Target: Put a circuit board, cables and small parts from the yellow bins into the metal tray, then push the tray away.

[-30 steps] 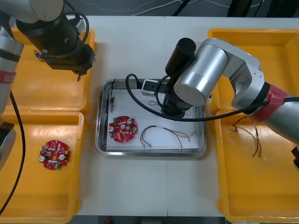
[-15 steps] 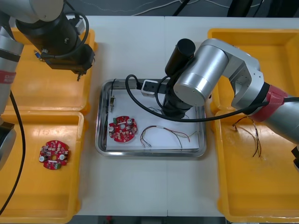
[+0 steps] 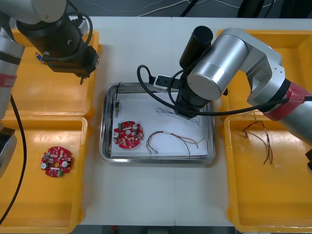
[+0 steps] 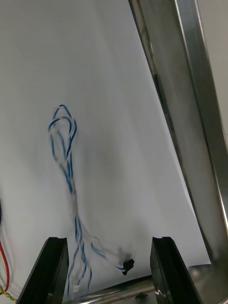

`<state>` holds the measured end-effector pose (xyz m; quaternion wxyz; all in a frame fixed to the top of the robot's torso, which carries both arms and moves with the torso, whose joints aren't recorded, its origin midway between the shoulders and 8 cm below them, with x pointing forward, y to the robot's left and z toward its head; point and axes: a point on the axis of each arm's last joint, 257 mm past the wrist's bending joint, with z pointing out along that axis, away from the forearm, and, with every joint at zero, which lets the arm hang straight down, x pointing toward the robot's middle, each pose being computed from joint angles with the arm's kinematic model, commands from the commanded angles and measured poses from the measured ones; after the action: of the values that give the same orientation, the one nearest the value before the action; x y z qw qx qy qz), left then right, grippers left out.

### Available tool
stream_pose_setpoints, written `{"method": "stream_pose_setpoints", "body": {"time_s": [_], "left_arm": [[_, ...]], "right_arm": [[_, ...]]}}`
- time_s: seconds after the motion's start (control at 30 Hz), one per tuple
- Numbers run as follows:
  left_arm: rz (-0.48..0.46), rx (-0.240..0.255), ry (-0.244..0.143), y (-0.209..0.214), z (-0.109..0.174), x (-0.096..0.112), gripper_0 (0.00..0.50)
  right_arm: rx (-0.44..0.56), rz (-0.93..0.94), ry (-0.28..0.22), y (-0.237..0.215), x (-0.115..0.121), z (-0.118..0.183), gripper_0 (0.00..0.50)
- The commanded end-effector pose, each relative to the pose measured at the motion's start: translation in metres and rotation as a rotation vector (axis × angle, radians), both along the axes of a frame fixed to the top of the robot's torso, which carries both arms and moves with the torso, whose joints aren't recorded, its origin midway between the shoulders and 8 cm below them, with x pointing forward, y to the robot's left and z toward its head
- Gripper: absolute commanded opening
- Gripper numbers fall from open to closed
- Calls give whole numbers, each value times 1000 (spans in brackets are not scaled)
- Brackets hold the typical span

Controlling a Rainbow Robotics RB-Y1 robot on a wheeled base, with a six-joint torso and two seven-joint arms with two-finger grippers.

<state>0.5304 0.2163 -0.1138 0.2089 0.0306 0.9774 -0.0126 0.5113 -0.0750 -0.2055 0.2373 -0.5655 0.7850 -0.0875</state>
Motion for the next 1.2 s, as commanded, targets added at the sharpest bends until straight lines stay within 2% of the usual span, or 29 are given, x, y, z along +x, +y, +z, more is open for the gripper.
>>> {"method": "stream_pose_setpoints", "body": {"time_s": [0.03,0.17,0.5,0.87,1.0,1.2], "left_arm": [[-43,29,-73,3,36,10,0],[-42,30,-74,4,36,11,0],[-44,34,-76,4,33,9,0],[-35,28,-89,3,33,6,0],[-33,18,-87,1,29,3,0],[-33,4,-91,-7,26,-3,0]], "right_arm": [[29,-19,-67,-2,14,39,500],[30,-32,-65,-5,15,43,500],[67,-133,5,-30,3,73,500],[186,-458,77,-86,-5,114,500],[224,-561,85,-107,-6,124,500],[331,-720,70,-140,-7,136,500]]}}
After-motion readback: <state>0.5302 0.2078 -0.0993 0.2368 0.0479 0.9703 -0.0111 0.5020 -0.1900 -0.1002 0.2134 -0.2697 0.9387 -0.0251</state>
